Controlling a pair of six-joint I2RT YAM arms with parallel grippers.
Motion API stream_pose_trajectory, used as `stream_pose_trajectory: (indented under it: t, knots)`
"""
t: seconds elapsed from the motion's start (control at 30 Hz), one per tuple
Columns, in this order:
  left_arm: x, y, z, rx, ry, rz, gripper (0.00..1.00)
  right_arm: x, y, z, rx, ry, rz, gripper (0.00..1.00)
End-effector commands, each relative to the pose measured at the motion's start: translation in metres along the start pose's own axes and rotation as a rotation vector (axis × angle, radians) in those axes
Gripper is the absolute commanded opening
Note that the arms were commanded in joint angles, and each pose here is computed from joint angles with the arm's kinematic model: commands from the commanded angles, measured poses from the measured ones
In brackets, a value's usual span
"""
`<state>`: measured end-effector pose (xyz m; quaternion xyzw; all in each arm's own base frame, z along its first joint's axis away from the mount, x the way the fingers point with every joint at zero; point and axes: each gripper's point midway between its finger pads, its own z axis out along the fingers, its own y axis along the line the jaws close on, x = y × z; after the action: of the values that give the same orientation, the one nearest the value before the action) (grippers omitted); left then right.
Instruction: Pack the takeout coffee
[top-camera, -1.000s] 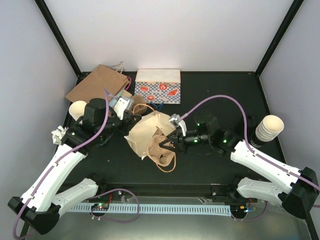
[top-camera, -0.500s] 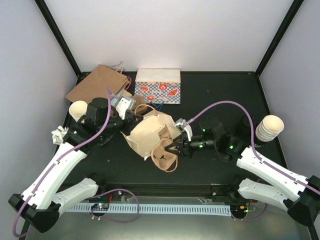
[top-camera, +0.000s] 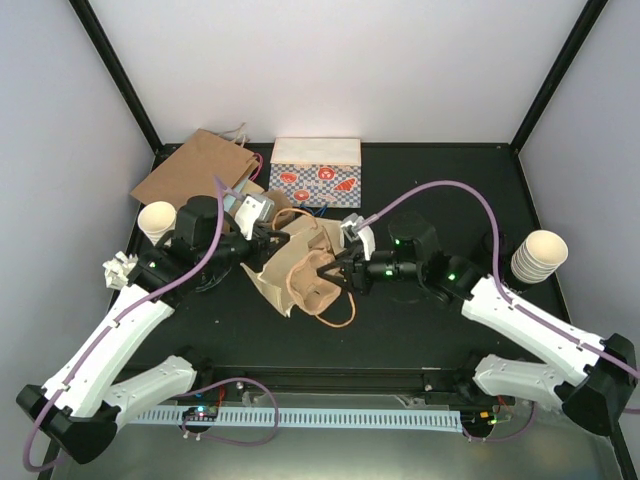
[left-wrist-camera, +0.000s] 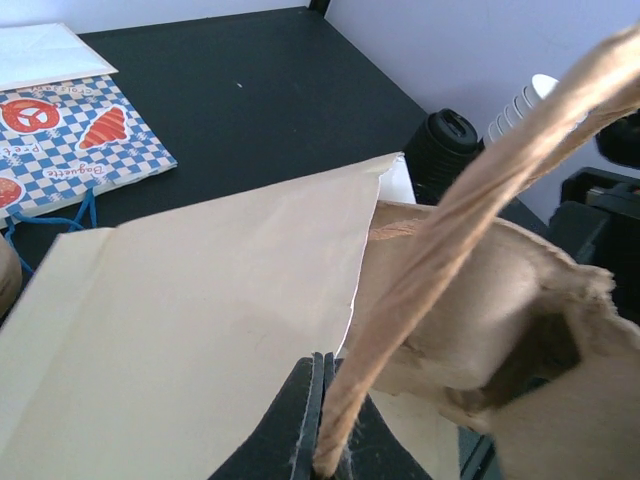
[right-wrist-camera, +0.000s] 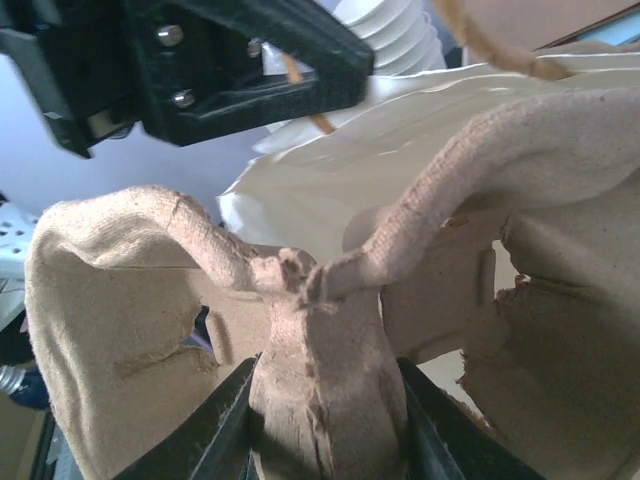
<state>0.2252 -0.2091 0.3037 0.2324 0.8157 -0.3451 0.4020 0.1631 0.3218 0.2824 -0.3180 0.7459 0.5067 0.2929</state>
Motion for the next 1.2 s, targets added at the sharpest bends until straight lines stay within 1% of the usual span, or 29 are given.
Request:
stream_pose_trajectory:
  t: [0.0, 0.17, 0.43, 0.7, 0.87, 0.97, 1.17]
  knots:
    - [-0.012, -0.010, -0.002, 0.037, -0.039, 0.014, 0.02, -0.019, -0.015, 0.003, 0.094, -0.050, -0.020, 0.32]
    - [-0.012, -0.012, 0.000, 0.044, -0.034, 0.016, 0.02, -0.021, -0.031, 0.008, 0.203, -0.042, -0.048, 0.32]
    - [-0.010, -0.012, 0.005, 0.044, -0.023, 0.017, 0.02, -0.028, -0.020, 0.012, 0.195, -0.063, -0.160, 0.32]
    - [-0.004, -0.013, 0.005, 0.045, -0.002, 0.020, 0.02, -0.035, -0.034, -0.001, 0.330, -0.039, -0.291, 0.32]
    - [-0.006, -0.014, 0.005, 0.043, -0.007, 0.020, 0.01, -0.033, -0.046, -0.002, 0.382, -0.042, -0.289, 0.32]
    - [-0.008, -0.015, 0.003, 0.046, -0.015, 0.019, 0.02, -0.025, -0.058, -0.001, 0.421, -0.039, -0.267, 0.32]
    - [-0.010, -0.017, 0.003, 0.053, -0.022, 0.010, 0.01, -0.009, -0.066, 0.006, 0.454, -0.044, -0.239, 0.32]
